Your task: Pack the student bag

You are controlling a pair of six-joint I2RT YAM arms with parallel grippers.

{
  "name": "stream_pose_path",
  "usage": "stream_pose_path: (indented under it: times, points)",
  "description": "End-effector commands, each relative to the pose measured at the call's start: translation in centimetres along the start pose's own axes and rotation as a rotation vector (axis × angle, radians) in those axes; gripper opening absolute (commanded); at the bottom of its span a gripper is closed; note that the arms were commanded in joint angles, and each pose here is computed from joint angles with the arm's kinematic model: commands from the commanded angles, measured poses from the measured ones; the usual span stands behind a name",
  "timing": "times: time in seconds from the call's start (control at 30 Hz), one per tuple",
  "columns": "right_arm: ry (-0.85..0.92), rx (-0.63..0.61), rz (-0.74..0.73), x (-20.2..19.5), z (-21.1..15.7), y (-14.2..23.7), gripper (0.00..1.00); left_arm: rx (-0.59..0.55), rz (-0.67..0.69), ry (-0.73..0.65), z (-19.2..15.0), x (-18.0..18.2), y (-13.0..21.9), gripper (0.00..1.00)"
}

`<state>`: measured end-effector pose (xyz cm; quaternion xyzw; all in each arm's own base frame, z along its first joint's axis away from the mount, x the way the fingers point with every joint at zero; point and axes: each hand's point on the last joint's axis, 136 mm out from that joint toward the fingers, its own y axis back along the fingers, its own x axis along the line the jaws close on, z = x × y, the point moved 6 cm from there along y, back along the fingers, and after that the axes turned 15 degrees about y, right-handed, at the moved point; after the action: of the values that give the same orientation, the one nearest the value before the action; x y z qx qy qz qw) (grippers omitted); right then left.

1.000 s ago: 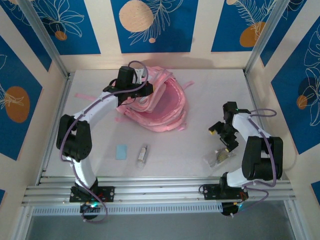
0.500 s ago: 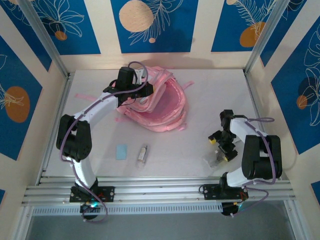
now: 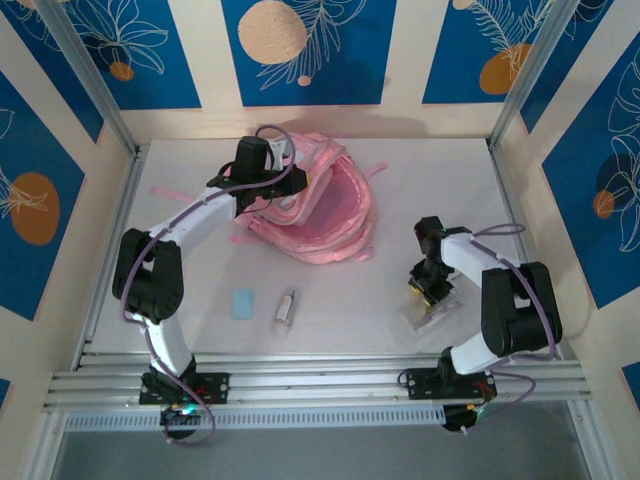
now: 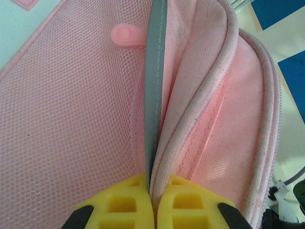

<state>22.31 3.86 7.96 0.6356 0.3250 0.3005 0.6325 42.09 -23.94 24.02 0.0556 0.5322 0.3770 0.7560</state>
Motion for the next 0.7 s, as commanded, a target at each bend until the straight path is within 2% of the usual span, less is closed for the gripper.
stream_pose_path:
  times: [0.0, 0.07, 0.13, 0.17, 0.33, 0.43, 0.47, 0.5, 0.57, 0.6, 0.67]
  points:
    - [0.062, -0.027, 0.065, 2.9, 1.1, 0.9, 0.22, -0.052, -0.079, -0.030, 1.1, -2.5, 2.5, 0.00]
    - [0.082, -0.030, 0.060, 3.7, 1.3, 1.0, 0.07, -0.052, -0.077, -0.030, 1.0, -2.5, 2.6, 0.00]
    - [0.090, -0.021, 0.069, 4.2, 1.6, 1.0, 0.05, -0.056, -0.073, -0.034, 1.0, -2.5, 2.7, 0.00]
    - [0.095, -0.020, 0.074, 4.3, 1.7, 1.0, 0.00, -0.057, -0.071, -0.036, 1.0, -2.5, 2.7, 0.00]
    - [0.134, -0.045, 0.108, 5.0, 2.2, 1.8, 0.00, -0.060, -0.058, -0.044, 1.0, -2.3, 2.8, 0.00]
    - [0.175, -0.060, 0.075, 4.9, 1.9, 3.2, 0.00, -0.057, -0.061, -0.041, 1.0, -2.3, 2.8, 0.00]
    - [0.188, -0.056, 0.067, 4.8, 1.6, 3.6, 0.04, -0.058, -0.063, -0.042, 1.0, -2.4, 2.8, 0.00]
    - [0.195, -0.042, 0.061, 4.6, 1.1, 3.7, 0.18, -0.057, -0.063, -0.043, 1.0, -2.4, 2.8, 0.00]
    - [0.181, 0.007, 0.053, 4.0, 0.3, 3.6, 0.60, -0.060, -0.061, -0.043, 1.1, -2.3, 2.8, 0.00]
    - [0.165, 0.043, 0.048, 3.5, -0.2, 3.4, 0.71, -0.060, -0.063, -0.043, 1.1, -2.3, 2.7, 0.00]
    - [0.136, 0.095, 0.041, 2.8, -1.0, 2.8, 0.81, -0.057, -0.067, -0.040, 1.0, -2.3, 2.6, 0.00]
